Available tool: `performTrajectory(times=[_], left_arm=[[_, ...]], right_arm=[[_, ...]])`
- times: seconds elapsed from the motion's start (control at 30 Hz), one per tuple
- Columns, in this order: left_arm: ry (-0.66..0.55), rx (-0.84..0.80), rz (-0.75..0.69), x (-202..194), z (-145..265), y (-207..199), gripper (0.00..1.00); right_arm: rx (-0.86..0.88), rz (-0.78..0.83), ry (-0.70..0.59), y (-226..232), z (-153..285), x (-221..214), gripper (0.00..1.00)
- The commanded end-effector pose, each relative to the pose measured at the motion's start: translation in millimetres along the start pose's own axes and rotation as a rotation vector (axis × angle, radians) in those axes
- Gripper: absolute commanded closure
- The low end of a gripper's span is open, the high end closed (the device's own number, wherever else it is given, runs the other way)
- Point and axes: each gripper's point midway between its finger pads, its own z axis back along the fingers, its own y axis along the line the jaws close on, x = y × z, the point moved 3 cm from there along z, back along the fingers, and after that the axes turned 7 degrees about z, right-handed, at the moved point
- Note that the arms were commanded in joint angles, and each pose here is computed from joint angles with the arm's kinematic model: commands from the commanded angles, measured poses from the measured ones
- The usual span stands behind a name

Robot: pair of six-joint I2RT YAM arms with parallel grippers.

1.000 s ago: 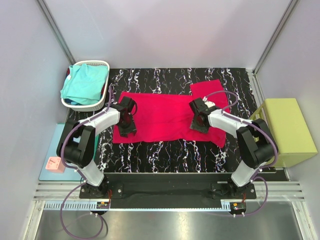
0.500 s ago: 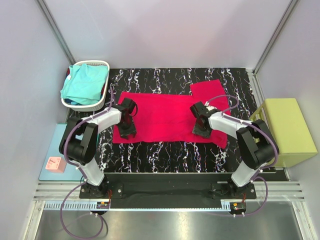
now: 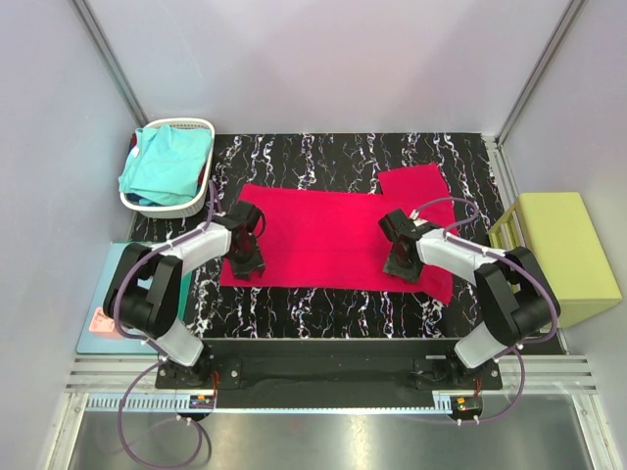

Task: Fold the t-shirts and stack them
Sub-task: Fold the flattened tshirt in 1/3 of the way, then grap the side of the flattened tshirt furthest away from the robot with both arms

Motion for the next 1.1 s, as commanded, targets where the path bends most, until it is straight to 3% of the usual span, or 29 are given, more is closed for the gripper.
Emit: performTrajectory(times=[0.0,0.07,0.13,0.23,0.3,0.43,0.53,0.67,0.73,0.77,0.93,1.07], left_arm=[[0.066,0.071,-0.001,-22,-2,23,0.58],[0.036,0.063,0.000,-18,3,23,0.58],[-0.035,0.014,0.010,-4,20,13,0.59],[-0.260,-0.144,0.010,40,82,-18,0.54],[-0.412,-0.262,0.000,73,133,-41,0.50],[-0.526,-0.347,-0.020,123,175,-72,0.38],[-0.542,-0.320,-0.056,158,173,-86,0.33],[-0.493,-0.240,-0.056,196,133,-92,0.32],[-0.487,-0.248,-0.058,214,128,-96,0.30],[-0.449,-0.226,-0.061,220,107,-97,0.29],[-0.408,-0.254,-0.109,251,78,-126,0.29],[-0.455,-0.315,-0.128,277,88,-151,0.30]], right_arm=[[-0.088,0.019,0.079,-23,0,-22,0.50],[-0.076,0.013,0.038,-21,5,-14,0.51],[0.021,-0.017,-0.107,-9,33,19,0.49],[0.178,-0.048,-0.393,10,97,85,0.39],[0.241,-0.064,-0.484,15,133,131,0.28],[0.170,-0.081,-0.399,12,122,188,0.26],[0.134,-0.128,-0.439,3,117,229,0.27],[0.085,-0.207,-0.445,-15,97,280,0.28],[0.050,-0.219,-0.371,-22,66,286,0.29],[0.054,-0.226,-0.385,-21,68,297,0.29],[0.017,-0.215,-0.359,-18,31,316,0.30],[0.054,-0.232,-0.401,-7,28,348,0.29]])
